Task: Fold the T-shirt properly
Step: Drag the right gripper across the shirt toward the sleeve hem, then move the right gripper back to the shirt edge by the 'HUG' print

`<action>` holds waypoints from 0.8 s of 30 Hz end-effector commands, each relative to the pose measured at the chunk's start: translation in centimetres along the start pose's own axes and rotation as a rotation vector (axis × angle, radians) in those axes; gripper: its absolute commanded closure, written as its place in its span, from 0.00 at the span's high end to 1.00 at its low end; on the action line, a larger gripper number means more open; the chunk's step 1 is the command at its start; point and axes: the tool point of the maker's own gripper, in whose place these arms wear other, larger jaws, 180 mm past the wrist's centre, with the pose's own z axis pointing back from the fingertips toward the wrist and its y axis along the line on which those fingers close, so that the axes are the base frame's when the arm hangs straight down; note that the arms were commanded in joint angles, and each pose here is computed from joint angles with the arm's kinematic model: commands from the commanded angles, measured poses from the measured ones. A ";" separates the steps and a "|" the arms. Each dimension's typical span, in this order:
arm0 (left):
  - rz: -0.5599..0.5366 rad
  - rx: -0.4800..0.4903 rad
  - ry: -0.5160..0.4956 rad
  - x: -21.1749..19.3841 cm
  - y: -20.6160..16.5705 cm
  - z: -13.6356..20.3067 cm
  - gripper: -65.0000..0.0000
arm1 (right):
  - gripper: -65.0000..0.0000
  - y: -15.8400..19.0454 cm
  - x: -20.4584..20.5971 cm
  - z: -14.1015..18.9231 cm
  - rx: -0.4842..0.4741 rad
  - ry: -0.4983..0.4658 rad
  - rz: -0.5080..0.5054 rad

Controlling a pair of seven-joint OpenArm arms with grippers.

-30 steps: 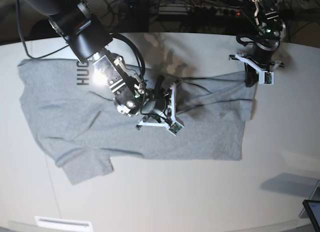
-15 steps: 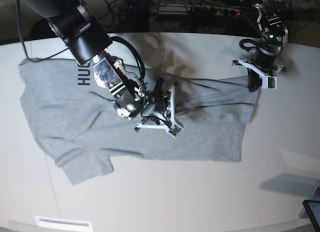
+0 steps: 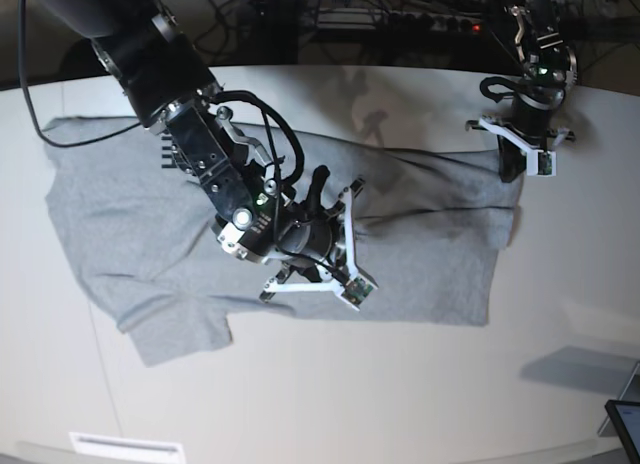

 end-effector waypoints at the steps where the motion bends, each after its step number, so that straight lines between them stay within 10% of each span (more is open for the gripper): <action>1: -0.039 0.037 0.109 -2.2 1.0 0.5 0.00 | 0.00 -1.8 1.0 0.7 -0.048 -0.037 -0.020; 16: -0.164 0.024 -0.184 9.3 -1.6 3.6 0.01 | 0.00 -10.9 -8.4 6.6 -0.487 -0.135 -0.158; 20: -0.155 0.024 -0.199 9.9 -1.8 3.1 0.27 | 0.05 -11.1 -11.2 7.1 -0.516 -0.078 -0.190; 24: -0.153 0.017 -0.189 9.5 -2.0 3.0 0.57 | 0.35 -12.6 -13.9 8.3 -0.573 -0.037 -0.249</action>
